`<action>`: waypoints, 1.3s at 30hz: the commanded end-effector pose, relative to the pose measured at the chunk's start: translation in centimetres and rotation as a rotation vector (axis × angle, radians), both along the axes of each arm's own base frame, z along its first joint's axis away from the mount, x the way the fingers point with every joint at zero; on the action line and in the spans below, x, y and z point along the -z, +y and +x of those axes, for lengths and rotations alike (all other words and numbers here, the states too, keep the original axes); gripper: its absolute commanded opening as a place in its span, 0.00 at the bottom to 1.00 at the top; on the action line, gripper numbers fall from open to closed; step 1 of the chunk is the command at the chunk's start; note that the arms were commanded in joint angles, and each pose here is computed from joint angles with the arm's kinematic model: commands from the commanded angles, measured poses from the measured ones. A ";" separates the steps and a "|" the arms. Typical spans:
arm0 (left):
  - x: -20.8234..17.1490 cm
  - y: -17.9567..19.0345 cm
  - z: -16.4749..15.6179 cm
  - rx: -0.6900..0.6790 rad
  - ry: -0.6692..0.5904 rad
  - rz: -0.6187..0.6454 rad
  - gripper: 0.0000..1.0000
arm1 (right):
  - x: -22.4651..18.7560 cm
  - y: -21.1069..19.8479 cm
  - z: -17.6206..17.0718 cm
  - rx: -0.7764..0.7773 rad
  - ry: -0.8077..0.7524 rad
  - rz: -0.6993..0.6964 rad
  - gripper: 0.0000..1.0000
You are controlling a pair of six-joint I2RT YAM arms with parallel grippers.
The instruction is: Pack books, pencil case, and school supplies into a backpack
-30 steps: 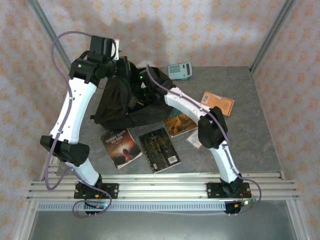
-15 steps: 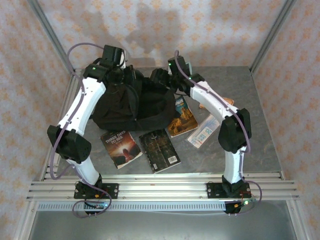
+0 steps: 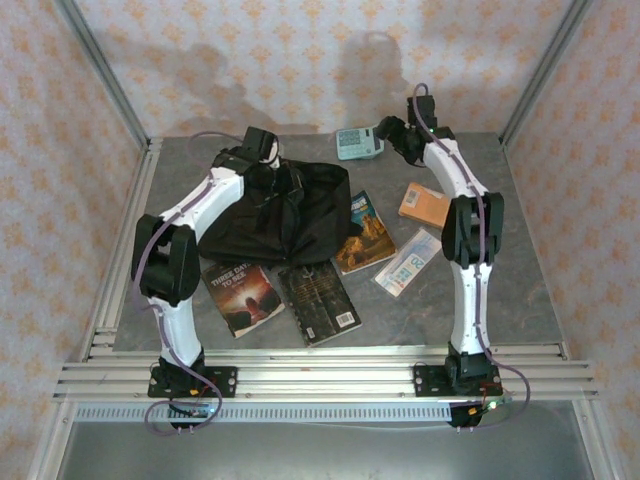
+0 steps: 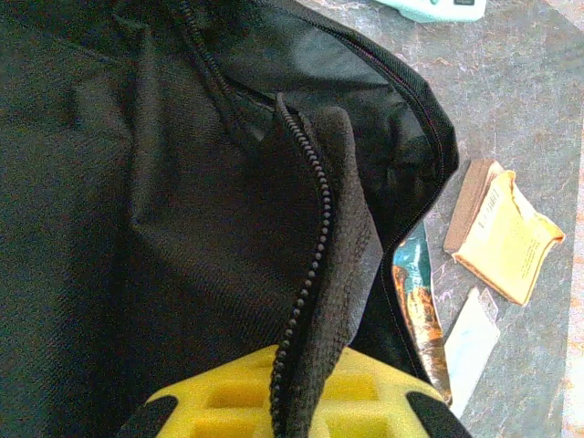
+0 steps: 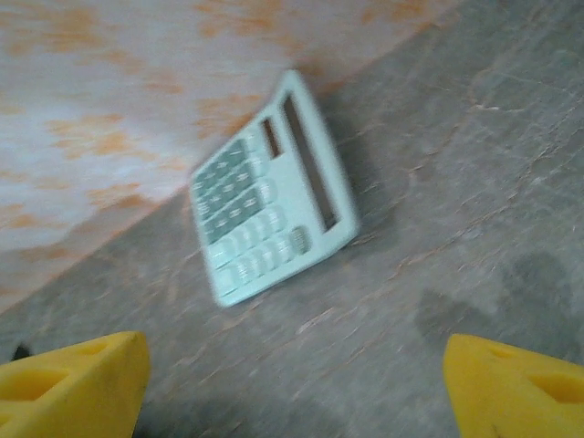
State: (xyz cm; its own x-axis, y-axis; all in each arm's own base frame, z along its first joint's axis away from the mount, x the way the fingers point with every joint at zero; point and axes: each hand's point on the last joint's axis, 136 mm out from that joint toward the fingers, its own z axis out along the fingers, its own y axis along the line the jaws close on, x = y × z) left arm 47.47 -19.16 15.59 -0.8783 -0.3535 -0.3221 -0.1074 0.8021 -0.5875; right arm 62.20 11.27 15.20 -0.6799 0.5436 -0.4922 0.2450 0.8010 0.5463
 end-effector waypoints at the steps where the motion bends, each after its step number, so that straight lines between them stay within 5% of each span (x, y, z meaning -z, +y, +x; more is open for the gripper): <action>1: 0.5 -1.1 0.2 0.020 0.003 -0.027 0.00 | 1.4 1.0 1.7 -0.065 -0.007 0.058 0.83; 16: 2.8 -2.7 0.6 0.048 0.050 -0.084 0.00 | 7.8 -0.3 8.7 -0.043 -0.085 0.265 0.71; 22: 3.4 -2.6 0.6 0.056 0.059 -0.071 0.00 | 10.3 0.3 9.3 -0.024 -0.078 0.331 0.58; 39: 4.1 -2.1 1.1 0.066 0.073 -0.044 0.00 | 12.4 3.7 8.3 -0.109 -0.046 0.325 0.53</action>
State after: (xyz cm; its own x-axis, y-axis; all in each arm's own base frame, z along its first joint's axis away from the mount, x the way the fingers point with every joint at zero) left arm 48.57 -21.79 12.62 -0.9128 -0.3199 -0.2538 -0.0877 0.7605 -0.6434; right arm 71.89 11.66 6.21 -0.6510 0.6567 -0.3807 0.1381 0.5956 0.7913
